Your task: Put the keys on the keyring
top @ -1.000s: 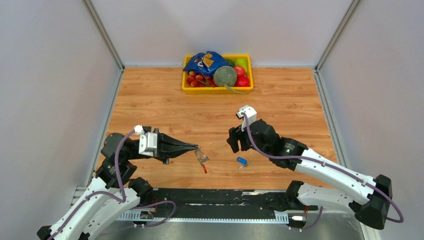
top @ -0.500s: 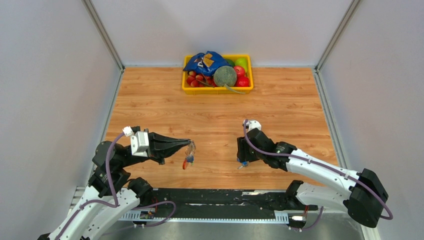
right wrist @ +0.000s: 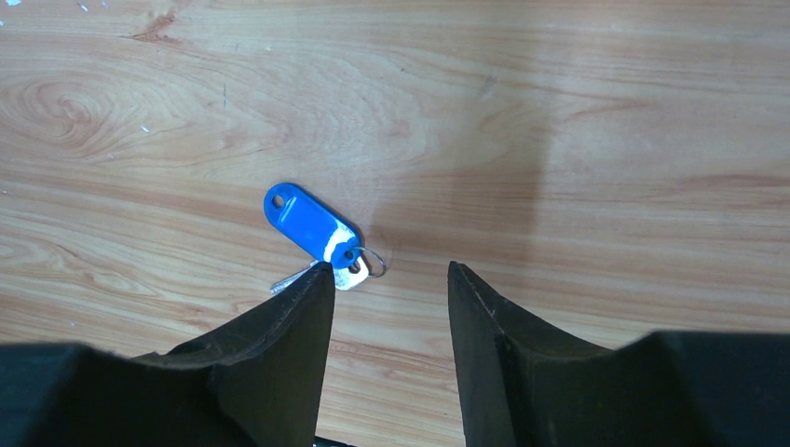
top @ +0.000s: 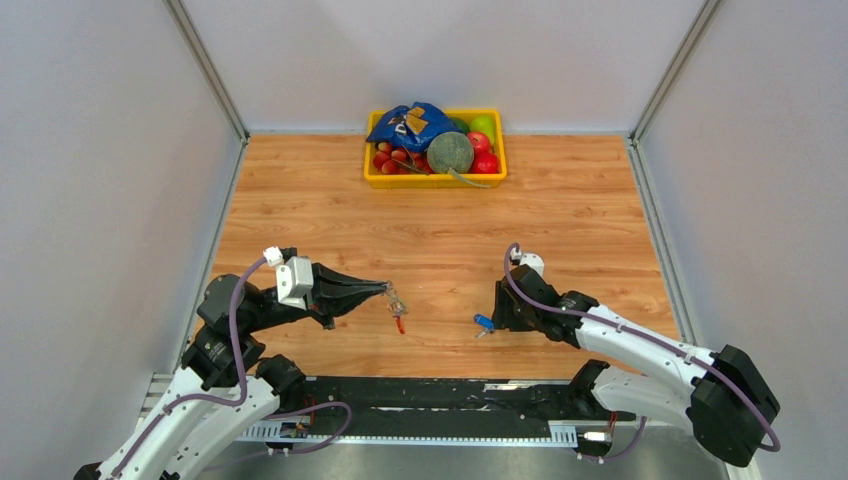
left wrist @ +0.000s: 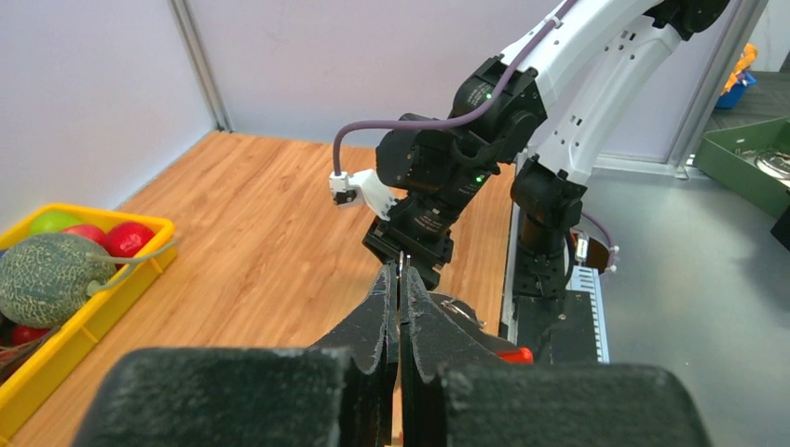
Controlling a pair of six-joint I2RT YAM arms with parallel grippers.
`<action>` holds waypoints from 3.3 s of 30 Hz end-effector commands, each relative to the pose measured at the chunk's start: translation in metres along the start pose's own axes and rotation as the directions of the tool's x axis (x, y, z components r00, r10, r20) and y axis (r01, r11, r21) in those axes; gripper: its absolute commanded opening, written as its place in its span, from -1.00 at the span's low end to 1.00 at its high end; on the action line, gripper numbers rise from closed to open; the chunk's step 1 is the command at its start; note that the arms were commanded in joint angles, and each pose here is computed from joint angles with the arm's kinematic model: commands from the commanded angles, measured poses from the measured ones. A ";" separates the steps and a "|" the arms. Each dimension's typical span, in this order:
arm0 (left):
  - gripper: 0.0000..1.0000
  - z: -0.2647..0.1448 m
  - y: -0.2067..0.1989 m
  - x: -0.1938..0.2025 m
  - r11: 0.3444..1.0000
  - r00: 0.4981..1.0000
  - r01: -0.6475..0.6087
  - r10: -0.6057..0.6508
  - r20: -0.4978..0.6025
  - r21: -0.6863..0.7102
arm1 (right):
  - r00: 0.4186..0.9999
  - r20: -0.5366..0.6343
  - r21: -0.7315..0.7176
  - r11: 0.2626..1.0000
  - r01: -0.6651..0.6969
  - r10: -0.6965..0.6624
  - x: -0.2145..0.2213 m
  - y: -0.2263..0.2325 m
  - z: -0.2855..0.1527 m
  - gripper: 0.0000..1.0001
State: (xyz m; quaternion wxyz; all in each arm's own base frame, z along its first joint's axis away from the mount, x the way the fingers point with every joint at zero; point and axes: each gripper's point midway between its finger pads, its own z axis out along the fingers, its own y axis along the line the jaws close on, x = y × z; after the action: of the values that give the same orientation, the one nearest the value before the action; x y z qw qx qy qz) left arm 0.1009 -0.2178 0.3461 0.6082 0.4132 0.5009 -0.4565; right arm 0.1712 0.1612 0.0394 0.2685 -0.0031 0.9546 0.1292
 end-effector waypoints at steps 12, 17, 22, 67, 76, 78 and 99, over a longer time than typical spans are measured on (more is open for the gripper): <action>-0.99 0.000 -0.002 -0.002 0.999 1.000 -0.027 0.027 0.007 0.017 | 0.999 -0.024 -0.096 0.995 -0.030 0.028 0.008 0.012 0.020 -0.07; -0.99 0.000 -0.002 -0.001 1.000 1.000 -0.026 0.026 0.003 0.015 | 0.999 -0.046 -0.139 0.990 -0.009 0.003 0.012 0.019 0.018 -0.16; -0.99 0.001 0.000 0.001 1.000 1.000 -0.028 0.028 -0.004 0.009 | 0.999 -0.048 -0.150 0.989 -0.004 -0.003 0.015 0.018 0.016 -0.24; -0.99 0.000 0.001 0.006 1.000 0.999 -0.025 0.025 -0.022 0.002 | 0.997 -0.071 -0.229 0.973 0.014 -0.031 0.023 0.027 0.008 -0.77; -0.99 -0.001 0.000 0.006 1.000 0.999 -0.024 0.024 -0.022 0.003 | 0.997 -0.068 -0.238 0.971 0.010 -0.026 0.021 0.031 0.012 -0.87; -0.99 -0.001 0.000 0.006 1.000 0.999 -0.024 0.024 -0.022 0.003 | 0.997 -0.068 -0.234 0.972 0.011 -0.028 0.021 0.030 0.013 -1.00; -0.99 0.000 0.000 -0.003 1.000 1.000 -0.020 0.020 0.015 -0.001 | 0.915 0.366 -0.529 0.772 0.353 -0.168 -0.059 0.101 -0.104 -1.00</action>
State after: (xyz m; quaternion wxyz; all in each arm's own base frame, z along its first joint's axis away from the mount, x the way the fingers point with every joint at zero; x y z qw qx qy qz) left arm 0.1024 -0.2181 0.3308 0.5914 0.4196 0.5209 -0.4503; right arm 0.1653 0.2173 0.1351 0.3694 -0.1430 0.8537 0.3381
